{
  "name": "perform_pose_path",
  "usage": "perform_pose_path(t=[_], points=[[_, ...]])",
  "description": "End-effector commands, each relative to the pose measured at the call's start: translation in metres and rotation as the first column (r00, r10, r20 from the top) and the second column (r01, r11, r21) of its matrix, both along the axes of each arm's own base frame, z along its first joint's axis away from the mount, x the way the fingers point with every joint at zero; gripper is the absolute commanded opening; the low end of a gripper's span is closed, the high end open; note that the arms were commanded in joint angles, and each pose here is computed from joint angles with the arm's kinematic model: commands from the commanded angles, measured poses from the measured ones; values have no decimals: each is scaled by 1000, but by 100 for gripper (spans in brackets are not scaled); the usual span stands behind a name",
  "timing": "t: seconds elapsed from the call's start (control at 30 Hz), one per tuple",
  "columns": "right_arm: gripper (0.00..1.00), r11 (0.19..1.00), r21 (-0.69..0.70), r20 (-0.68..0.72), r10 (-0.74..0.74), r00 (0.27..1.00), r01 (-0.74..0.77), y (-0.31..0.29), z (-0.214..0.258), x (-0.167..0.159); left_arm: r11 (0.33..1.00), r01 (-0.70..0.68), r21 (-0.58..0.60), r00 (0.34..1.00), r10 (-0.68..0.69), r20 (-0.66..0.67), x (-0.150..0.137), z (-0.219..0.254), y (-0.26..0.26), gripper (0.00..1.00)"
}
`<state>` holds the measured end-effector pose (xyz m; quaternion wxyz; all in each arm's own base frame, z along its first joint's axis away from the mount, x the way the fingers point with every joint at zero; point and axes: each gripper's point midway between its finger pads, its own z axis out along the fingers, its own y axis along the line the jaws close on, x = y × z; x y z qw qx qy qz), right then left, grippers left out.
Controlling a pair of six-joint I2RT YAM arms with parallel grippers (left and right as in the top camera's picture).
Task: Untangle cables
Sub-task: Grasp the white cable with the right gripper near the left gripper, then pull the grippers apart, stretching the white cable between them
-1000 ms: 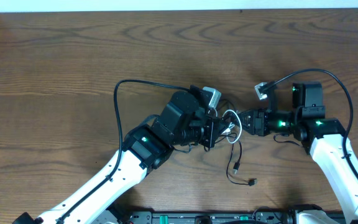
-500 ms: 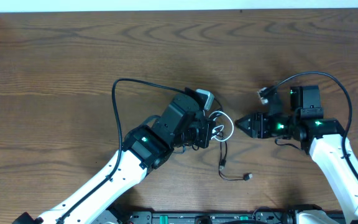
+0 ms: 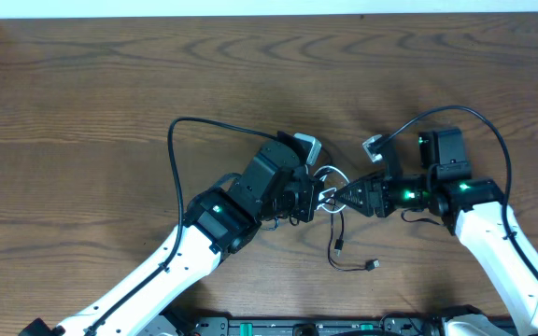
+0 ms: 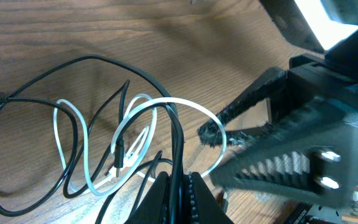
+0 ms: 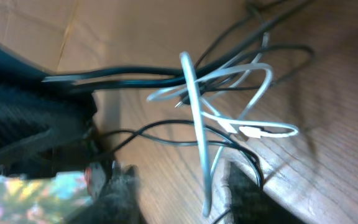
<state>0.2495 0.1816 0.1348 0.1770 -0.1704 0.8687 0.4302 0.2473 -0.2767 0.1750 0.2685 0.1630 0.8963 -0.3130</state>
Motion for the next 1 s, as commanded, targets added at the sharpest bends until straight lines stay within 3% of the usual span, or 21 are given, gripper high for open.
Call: perform_pose_path(t=[0.0,0.13,0.17,0.3,0.43,0.67,0.73,0.87,0.97], points=[[26,987,-142,17,-77,997,78,-11,-18,10,1000,8,-1,1000,-8,23,2,5,0,8],[13,924,-316,39,-213,976,214,-30,-46,29,1000,8,-1,1000,-8,23,2,5,0,8],[2,911,-343,43,-231,972,231,-33,-51,32,1000,7,0,1000,-7,23,2,5,0,8],[1,828,-440,56,-360,931,347,-54,-67,44,999,-22,45,1000,21,15,3,-2,8,8],[1,665,-545,159,-517,841,512,-103,-68,58,970,-133,206,991,135,3,8,-25,45,8],[1,183,-721,391,-689,611,668,-233,-55,43,885,-314,344,934,352,-52,23,-41,125,8],[1,91,-720,372,-787,493,688,-259,-58,30,855,-378,356,905,422,-54,29,-40,152,7],[1,-12,-718,348,-872,344,696,-292,-61,13,807,-470,358,858,513,-29,37,-31,192,8],[1,-45,-713,327,-904,274,700,-309,-62,5,756,-563,333,800,599,-7,44,-22,222,7]])
